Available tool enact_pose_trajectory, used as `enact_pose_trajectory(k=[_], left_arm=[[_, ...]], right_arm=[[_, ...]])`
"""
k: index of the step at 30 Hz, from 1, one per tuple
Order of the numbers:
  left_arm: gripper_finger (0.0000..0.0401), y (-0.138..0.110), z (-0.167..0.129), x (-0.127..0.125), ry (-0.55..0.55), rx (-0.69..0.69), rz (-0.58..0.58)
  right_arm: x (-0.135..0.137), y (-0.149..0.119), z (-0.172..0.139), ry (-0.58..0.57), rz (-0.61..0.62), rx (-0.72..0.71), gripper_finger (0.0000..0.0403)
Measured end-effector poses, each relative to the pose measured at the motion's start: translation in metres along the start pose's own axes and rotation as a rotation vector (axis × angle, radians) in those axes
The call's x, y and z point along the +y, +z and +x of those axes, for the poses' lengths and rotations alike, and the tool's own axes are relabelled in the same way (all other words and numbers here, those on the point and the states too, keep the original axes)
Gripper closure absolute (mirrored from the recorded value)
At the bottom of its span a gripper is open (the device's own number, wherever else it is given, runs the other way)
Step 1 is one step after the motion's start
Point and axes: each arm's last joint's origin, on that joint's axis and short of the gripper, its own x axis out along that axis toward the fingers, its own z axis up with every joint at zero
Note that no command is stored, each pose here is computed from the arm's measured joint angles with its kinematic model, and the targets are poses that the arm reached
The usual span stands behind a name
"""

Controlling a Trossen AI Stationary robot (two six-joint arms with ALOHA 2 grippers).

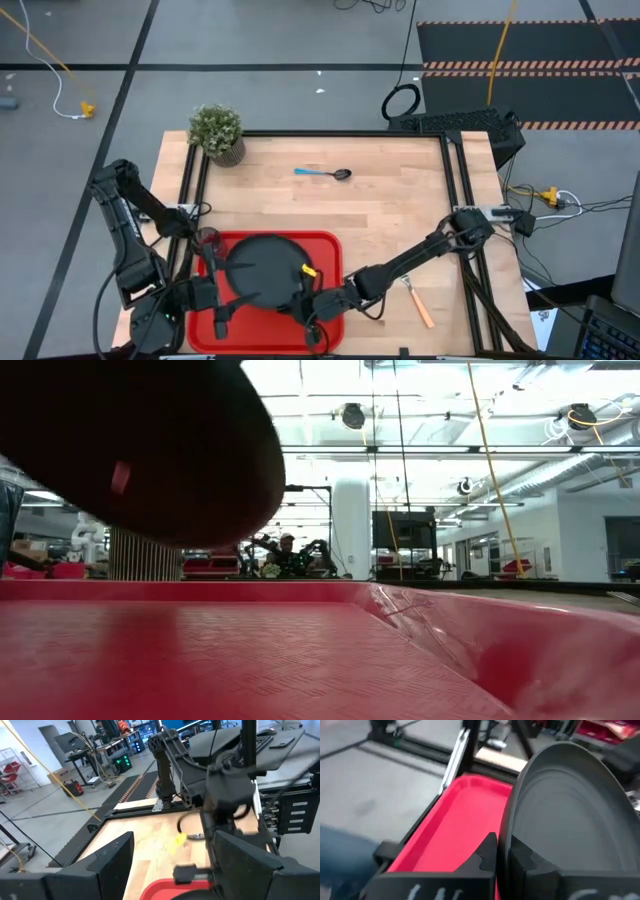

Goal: Pick and place plate/cup/fork/spoon on tray
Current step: Put the black plate on the red serving tray

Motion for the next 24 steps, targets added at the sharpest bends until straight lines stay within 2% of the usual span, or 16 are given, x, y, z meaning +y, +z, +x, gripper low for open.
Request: enact_pose_trajectory(k=[6,15,21,24], left_arm=[[0.0123,-0.001,-0.001,-0.001,-0.008,0.002,-0.055],[0.0123,-0.006,0.001,-0.002,-0.009,0.011,-0.038],[0.0123,-0.006,0.001,-0.002,-0.009,0.011,-0.025],[0.0123,-0.006,0.001,-0.002,-0.010,0.011,-0.025]], right_arm=[[0.004,-0.012,0.010,0.008,-0.050,0.000,0.0400],[0.005,-0.013,0.012,0.041,-0.120,-0.005,0.0399],[0.012,-0.035,0.027,0.064,-0.195,0.011,0.0399],[0.014,-0.037,0.028,0.064,-0.249,0.014,0.0399]])
